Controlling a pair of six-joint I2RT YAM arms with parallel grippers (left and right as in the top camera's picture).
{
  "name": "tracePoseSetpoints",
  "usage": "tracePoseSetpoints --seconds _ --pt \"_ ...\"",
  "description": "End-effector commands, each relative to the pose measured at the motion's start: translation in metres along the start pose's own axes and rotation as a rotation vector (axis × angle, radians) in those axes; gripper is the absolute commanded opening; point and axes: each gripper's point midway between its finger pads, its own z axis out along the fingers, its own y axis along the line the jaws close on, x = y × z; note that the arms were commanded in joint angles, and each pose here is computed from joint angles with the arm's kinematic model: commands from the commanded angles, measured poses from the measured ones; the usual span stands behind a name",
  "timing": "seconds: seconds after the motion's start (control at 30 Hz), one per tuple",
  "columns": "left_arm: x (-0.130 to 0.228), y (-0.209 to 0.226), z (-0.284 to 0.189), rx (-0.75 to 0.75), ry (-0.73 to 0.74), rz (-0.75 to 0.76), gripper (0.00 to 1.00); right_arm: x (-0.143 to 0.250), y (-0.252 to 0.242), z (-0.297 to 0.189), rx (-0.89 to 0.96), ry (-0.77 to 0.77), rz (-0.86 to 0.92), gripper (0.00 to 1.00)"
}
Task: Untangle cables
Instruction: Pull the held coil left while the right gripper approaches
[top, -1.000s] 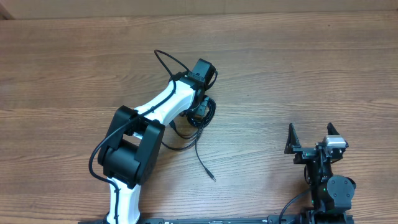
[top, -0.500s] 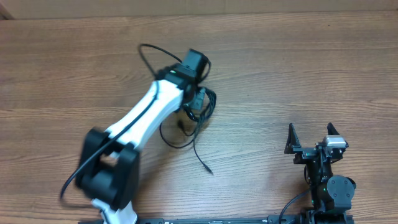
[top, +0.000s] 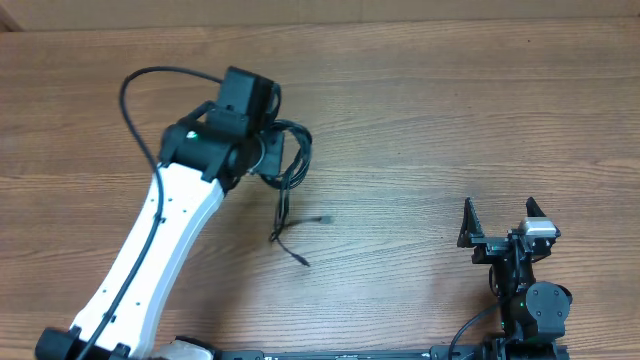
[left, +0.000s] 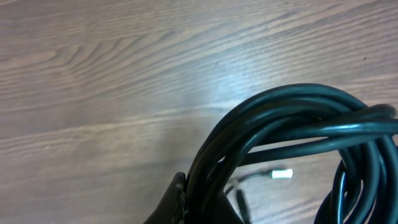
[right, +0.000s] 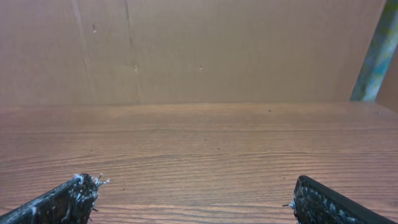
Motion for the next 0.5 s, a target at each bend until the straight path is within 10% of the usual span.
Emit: tracePoseSetpoints --seconds 0.0,0.47 --pt "-0.006 0.013 -0.03 0.003 -0.067 -0.013 0.04 0.001 0.001 0.0 -0.005 -0.006 -0.002 1.0" --pt "0.025 0.025 -0.102 0.118 -0.139 -0.084 0.04 0.001 0.001 0.0 -0.005 -0.006 -0.002 1.0"
